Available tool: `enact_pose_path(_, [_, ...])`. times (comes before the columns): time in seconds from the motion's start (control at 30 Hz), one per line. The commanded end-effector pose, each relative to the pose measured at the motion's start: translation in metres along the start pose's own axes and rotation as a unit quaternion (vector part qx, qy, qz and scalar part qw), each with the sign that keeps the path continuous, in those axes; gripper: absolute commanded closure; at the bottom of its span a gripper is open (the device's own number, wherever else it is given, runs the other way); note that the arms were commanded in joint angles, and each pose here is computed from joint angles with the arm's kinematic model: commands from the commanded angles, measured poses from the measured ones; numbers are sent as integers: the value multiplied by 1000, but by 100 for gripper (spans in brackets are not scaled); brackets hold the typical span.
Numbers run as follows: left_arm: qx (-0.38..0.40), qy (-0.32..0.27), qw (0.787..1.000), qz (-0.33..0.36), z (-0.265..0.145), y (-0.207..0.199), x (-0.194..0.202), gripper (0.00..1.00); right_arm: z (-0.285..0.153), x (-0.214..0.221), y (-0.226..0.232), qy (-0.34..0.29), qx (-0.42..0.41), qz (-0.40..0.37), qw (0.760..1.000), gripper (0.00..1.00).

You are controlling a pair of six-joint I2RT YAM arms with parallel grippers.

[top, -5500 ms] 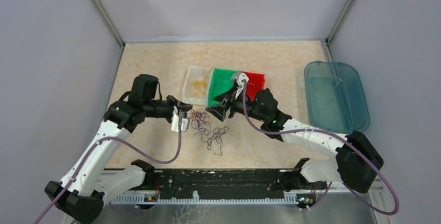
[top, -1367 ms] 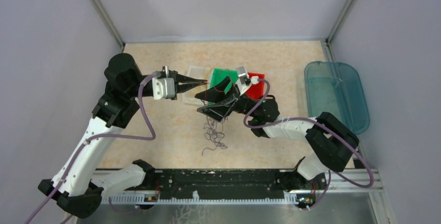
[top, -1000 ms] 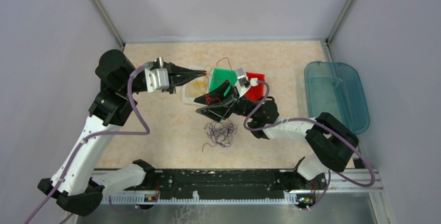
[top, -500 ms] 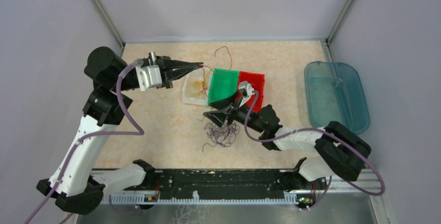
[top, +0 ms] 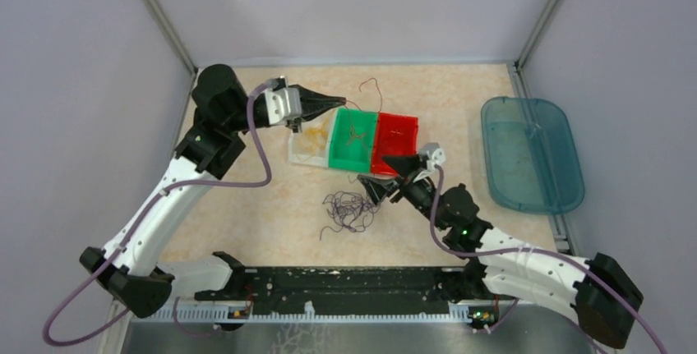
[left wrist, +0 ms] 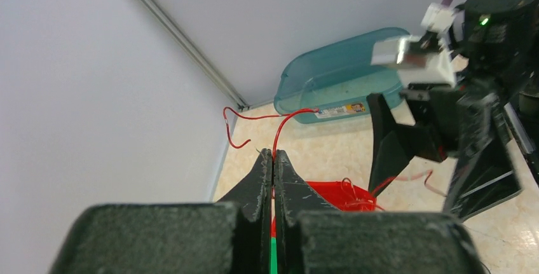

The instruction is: Untangle the cables

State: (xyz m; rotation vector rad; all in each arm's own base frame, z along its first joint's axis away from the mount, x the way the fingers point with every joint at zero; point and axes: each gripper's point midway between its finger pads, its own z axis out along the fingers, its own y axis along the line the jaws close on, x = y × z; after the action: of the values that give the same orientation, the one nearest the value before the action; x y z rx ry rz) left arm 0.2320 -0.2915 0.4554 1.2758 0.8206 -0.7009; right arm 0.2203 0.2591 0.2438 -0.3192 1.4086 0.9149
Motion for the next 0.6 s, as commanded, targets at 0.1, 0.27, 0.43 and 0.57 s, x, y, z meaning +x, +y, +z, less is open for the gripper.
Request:
enact_pose_path(0.1, [-37,36,998,29,35,18,46,100,-28,-70,28,-102,-66,-7,993,1])
enact_pose_path(0.27, [-110,104,987,54,53,45,94,100,-42,-78,2,-90,10,-28,995,1])
enact_pose_path(0.43, [-95,105,990,19,72,43,114,100,-60,-87,-24,-110,82,-25,990,2])
enact_pose_path(0.57, [-77,101,992,-14,88,35,130,100,-72,-93,-57,-122,177,-28,976,8])
